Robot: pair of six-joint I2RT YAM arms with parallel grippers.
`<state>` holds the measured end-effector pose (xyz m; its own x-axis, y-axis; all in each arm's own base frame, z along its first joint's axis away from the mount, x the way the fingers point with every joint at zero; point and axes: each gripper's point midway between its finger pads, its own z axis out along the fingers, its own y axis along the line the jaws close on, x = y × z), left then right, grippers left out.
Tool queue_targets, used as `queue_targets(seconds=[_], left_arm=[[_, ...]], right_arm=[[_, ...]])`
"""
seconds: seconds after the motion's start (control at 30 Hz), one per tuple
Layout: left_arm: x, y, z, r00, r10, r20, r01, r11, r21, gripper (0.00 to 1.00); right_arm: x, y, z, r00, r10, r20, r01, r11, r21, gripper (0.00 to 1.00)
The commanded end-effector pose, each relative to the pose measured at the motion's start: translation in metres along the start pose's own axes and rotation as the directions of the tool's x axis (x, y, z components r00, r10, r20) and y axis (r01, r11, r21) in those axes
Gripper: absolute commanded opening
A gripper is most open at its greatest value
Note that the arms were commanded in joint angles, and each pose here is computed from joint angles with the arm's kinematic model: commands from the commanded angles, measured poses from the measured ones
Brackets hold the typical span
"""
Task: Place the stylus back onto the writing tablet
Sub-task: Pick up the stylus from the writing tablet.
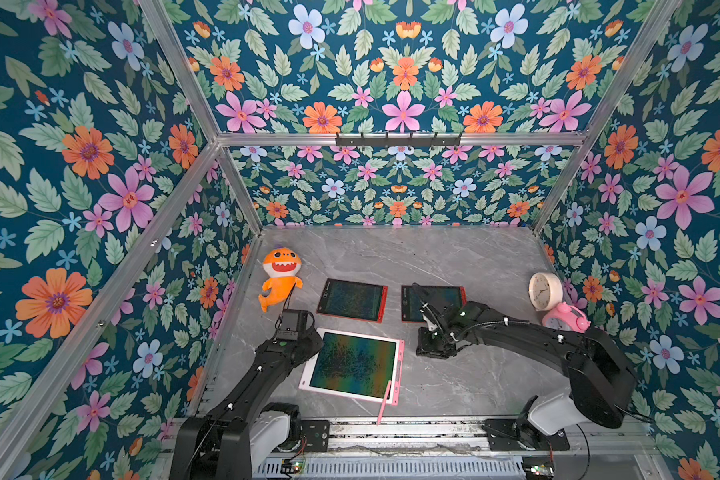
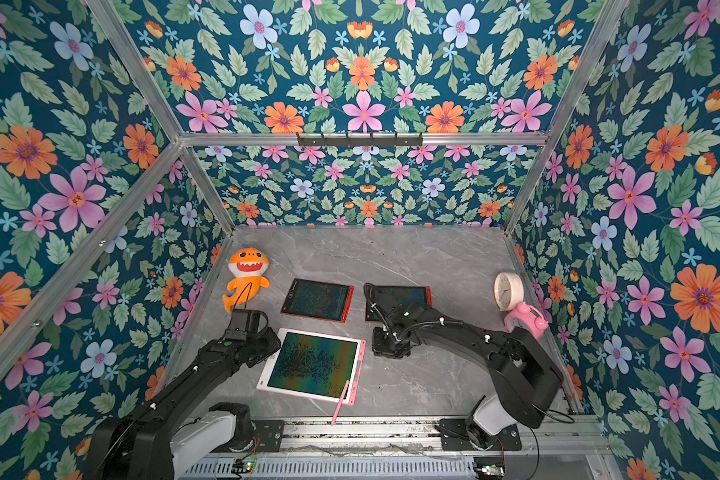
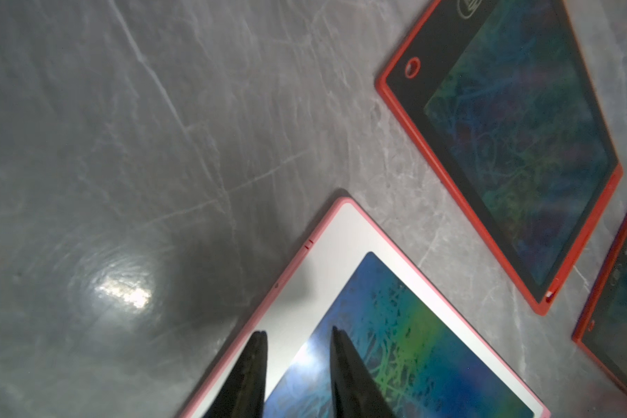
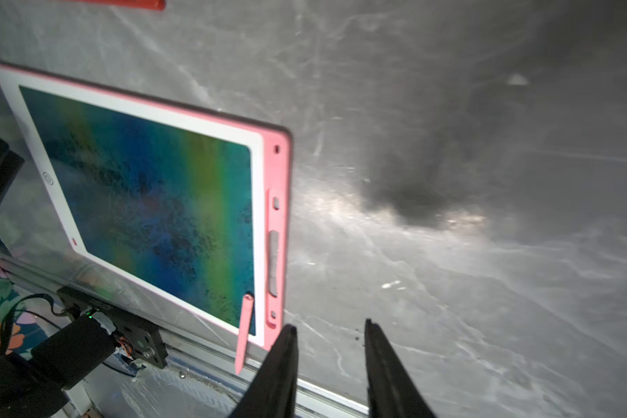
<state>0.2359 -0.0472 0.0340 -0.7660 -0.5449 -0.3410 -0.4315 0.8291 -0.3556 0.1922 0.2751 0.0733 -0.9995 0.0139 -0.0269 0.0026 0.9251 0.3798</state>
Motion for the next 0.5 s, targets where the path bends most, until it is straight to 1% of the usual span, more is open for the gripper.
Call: queue_targets(seconds=[0.0,0.03,0.07,0.23,0.37,0.47], left_arm=[[0.001,0.000,0.000,1.000,-0.012,0.003,0.012,1.000,0.007,0.34],[0.001,0.000,0.000,1.000,-0.012,0.005,0.012,1.000,0.009,0.34],[0.001,0.000,-0.001,1.000,-0.012,0.007,0.012,1.000,0.012,0.33],[0.001,0.000,-0.003,1.000,-0.013,0.019,0.013,1.000,0.020,0.33],[0.002,0.001,-0.001,1.000,-0.018,0.025,0.017,0.999,0.028,0.33],[0.003,0.000,0.003,1.000,-0.010,0.020,0.009,0.999,0.033,0.33]], right_arm=[[0.009,0.029,0.013,0.999,0.010,-0.034,-0.011,0.999,-0.032,0.35],[0.012,0.040,0.015,0.999,0.000,-0.043,-0.002,0.999,-0.046,0.36],[0.016,0.041,0.025,0.998,-0.001,-0.065,0.000,1.000,-0.016,0.37],[0.037,0.053,0.031,0.995,-0.049,-0.087,0.056,0.995,0.085,0.44],[0.057,0.058,0.040,0.993,-0.037,-0.115,0.046,0.996,0.077,0.48],[0.072,0.065,0.050,0.987,-0.032,-0.159,0.037,0.999,0.024,0.48]])
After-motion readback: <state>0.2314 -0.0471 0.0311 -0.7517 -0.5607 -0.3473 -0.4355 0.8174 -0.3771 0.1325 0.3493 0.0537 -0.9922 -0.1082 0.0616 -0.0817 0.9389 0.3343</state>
